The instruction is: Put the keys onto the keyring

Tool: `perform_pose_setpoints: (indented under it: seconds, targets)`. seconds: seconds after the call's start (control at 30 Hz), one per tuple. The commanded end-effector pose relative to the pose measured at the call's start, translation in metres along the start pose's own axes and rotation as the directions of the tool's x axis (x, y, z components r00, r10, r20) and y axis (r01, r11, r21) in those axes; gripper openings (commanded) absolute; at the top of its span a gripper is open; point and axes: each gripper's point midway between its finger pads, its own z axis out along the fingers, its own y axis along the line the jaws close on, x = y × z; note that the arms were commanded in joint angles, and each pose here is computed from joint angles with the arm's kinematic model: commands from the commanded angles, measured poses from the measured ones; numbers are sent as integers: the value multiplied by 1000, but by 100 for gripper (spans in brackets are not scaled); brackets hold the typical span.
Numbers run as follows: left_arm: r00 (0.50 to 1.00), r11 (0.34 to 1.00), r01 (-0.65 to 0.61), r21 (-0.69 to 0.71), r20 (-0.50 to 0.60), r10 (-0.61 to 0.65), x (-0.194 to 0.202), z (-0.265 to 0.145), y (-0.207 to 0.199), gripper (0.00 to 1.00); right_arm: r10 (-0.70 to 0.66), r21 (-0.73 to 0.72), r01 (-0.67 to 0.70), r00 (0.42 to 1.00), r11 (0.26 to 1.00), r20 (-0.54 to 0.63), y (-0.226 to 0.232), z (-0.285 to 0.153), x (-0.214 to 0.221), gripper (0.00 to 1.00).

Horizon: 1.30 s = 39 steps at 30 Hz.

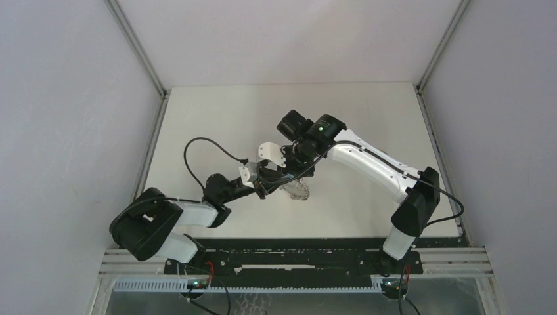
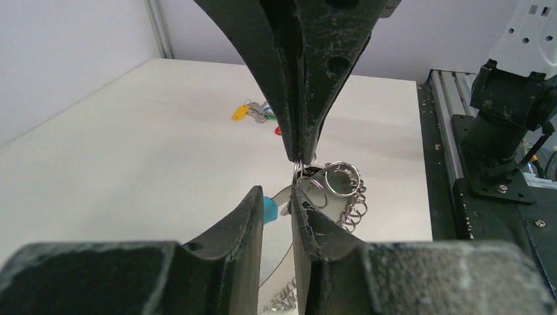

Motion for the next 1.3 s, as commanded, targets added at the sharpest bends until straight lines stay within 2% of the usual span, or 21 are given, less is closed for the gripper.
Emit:
perform_pose_setpoints:
  seconds: [0.0,0.57,0.83,1.1,1.27]
  targets:
    - [997,999,-37,-27,70,38,-19,-3,3,26,-14,43,12,999,999,42,-4,-15,-15,0]
    - [997,994,-34,108,74,26,-23,7,-19,25,-48,31,47,998,998,46,-4,-6,-25,0]
    - [997,992,-34,118,74,25,-23,12,-19,25,-68,18,67,996,998,64,0,-5,-30,0]
    - [997,995,-37,94,75,30,-22,13,-14,17,-92,3,92,992,996,85,6,-5,-37,0]
    - [997,995,-34,91,76,27,-23,14,-13,16,-100,-5,101,991,995,94,9,-5,-39,0]
